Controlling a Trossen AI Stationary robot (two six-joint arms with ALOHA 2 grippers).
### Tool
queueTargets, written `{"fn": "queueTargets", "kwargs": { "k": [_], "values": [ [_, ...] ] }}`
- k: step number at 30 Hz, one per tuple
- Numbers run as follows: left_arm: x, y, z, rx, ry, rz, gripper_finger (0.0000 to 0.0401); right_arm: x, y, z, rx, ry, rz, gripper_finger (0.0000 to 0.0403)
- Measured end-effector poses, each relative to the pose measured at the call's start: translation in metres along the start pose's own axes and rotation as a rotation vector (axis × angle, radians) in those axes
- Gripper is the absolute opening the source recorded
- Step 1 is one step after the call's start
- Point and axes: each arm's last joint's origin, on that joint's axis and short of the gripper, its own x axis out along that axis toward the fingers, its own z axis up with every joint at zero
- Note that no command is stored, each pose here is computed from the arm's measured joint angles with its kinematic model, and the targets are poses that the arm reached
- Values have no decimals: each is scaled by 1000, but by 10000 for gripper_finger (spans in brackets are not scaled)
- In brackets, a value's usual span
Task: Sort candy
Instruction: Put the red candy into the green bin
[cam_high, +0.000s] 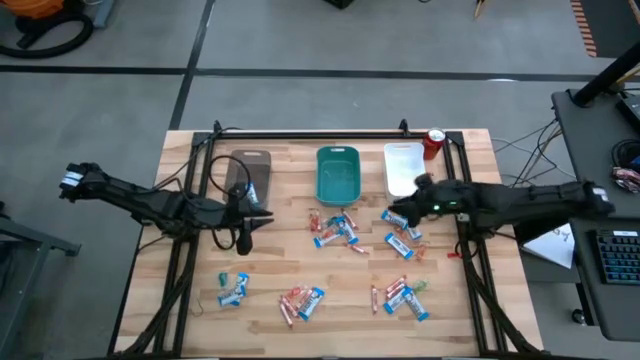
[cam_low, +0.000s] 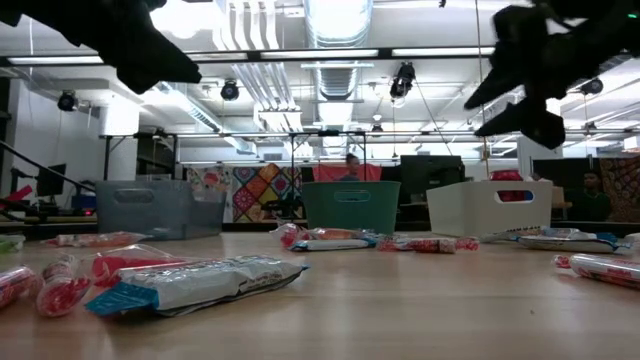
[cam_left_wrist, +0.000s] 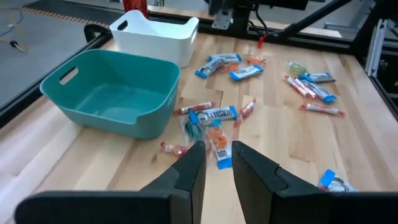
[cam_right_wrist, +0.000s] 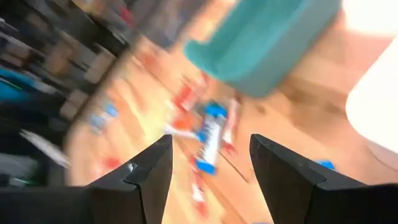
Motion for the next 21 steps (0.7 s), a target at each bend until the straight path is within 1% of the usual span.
{"fn": "queueTargets", "kwargs": {
  "k": [4, 6, 9, 12, 15, 18, 21],
  "values": [
    [-2, 1, 0, 24, -2, 2, 64, 17, 22, 6, -62, 139, -99, 205],
    [-3, 1, 0, 27, -1, 2, 64, 25, 36, 10, -80, 187, -111, 205],
    [-4, 2, -2, 36, 15, 7, 64, 41, 50, 6, -120, 297, -179, 205],
    [-5, 3, -3, 44, 33, 13, 64, 56, 69, 4, -175, 353, -175, 205],
    [-4, 3, -5, 51, 49, 18, 64, 72, 85, -2, -259, 413, -171, 205],
    [-4, 3, -5, 58, 49, 18, 64, 88, 97, -11, -341, 468, -184, 205],
    [-4, 3, -5, 70, 49, 18, 64, 104, 106, -20, -393, 498, -193, 205]
  ]
}}
